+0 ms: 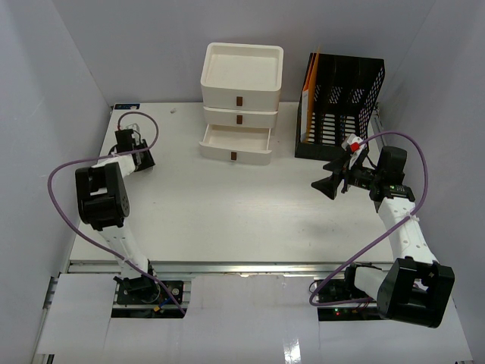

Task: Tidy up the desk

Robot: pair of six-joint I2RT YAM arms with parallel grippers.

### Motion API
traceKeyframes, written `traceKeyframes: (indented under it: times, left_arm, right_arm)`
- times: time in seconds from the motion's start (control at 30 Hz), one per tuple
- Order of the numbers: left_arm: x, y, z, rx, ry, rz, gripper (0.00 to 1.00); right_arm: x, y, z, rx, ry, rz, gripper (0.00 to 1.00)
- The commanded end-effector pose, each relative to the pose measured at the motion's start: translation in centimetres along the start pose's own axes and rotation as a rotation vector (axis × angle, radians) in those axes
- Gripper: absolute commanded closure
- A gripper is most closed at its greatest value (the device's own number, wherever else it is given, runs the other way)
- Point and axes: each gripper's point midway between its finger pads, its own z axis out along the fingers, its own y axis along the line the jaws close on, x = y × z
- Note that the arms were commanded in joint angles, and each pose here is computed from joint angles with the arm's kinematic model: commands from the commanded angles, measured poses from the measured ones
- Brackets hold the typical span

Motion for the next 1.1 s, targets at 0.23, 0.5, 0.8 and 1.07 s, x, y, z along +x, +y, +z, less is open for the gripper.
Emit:
traceKeyframes:
  times: [0.23, 0.5, 0.8, 1.07]
  left_arm:
    - [-1.4, -20.1, -8.2, 0.621, 0.005, -0.082, 0.61]
    - [-5.4, -25.4, -13.7, 0.755, -0.118, -0.176, 0.61]
    - [-8.8, -29.1, -17.4, 0.895, -0.181, -0.249, 0.61]
    - [-11.5, -33.6, -17.5, 1.043, -0.226, -0.241, 0.57]
  right_arm:
    - [-0.8, 0.1, -0.1, -0.010, -0.018, -0.032, 0.12]
    - [-0.7, 0.1, -0.2, -0.009, -0.016, -0.033, 0.11]
    - [-0.8, 0.1, -0.2, -0.010, -0.017, -0.034, 0.12]
    - [-0.8, 0.1, -0.2, -0.010, -0.018, -0.032, 0.12]
